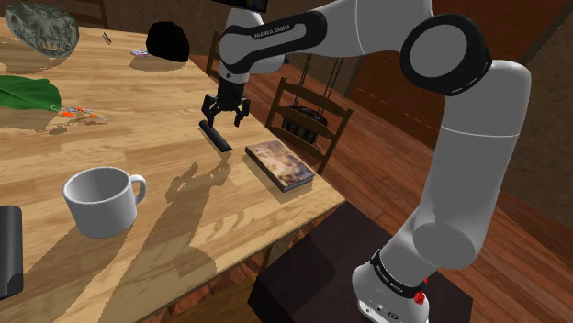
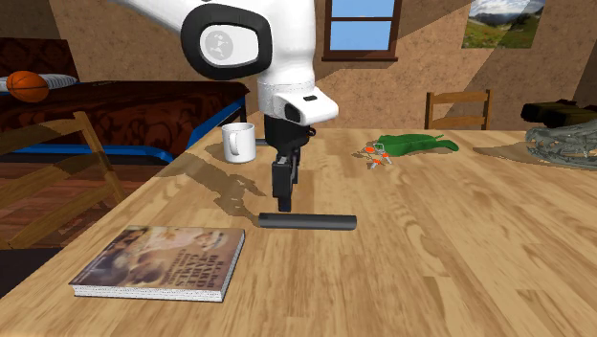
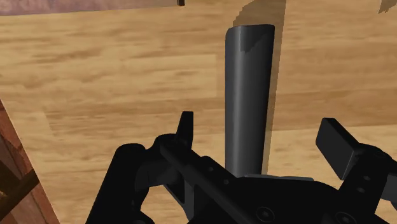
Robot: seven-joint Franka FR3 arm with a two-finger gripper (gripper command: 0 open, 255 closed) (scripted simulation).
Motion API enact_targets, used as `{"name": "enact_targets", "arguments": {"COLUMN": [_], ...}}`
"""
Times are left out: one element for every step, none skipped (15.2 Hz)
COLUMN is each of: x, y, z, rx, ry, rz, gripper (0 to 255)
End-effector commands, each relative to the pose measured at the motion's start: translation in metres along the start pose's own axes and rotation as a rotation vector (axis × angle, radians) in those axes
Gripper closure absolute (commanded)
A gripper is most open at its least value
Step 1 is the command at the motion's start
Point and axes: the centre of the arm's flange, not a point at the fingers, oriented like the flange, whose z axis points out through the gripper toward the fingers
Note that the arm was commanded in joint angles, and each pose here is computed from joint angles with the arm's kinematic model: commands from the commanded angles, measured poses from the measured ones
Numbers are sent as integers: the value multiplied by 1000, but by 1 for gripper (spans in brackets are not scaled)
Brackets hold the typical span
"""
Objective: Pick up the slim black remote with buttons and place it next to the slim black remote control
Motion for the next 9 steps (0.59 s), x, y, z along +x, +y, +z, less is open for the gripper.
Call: {"name": "enact_targets", "arguments": {"x": [16,16,16,16,16,16,16,16,16], "y": [-4,-4,-4,-4,-4,-4,-4,-4,-4], "z": [15,21,26,31,36,42,47,52,55], "rx": [0,0,0,0,0,0,0,0,0], "ry": [-4,-4,-4,-4,-4,-4,-4,-4,-4], "rz": [4,4,4,4,4,4,4,4,4], "gripper": [0,0,0,0,0,0,0,0,0]}}
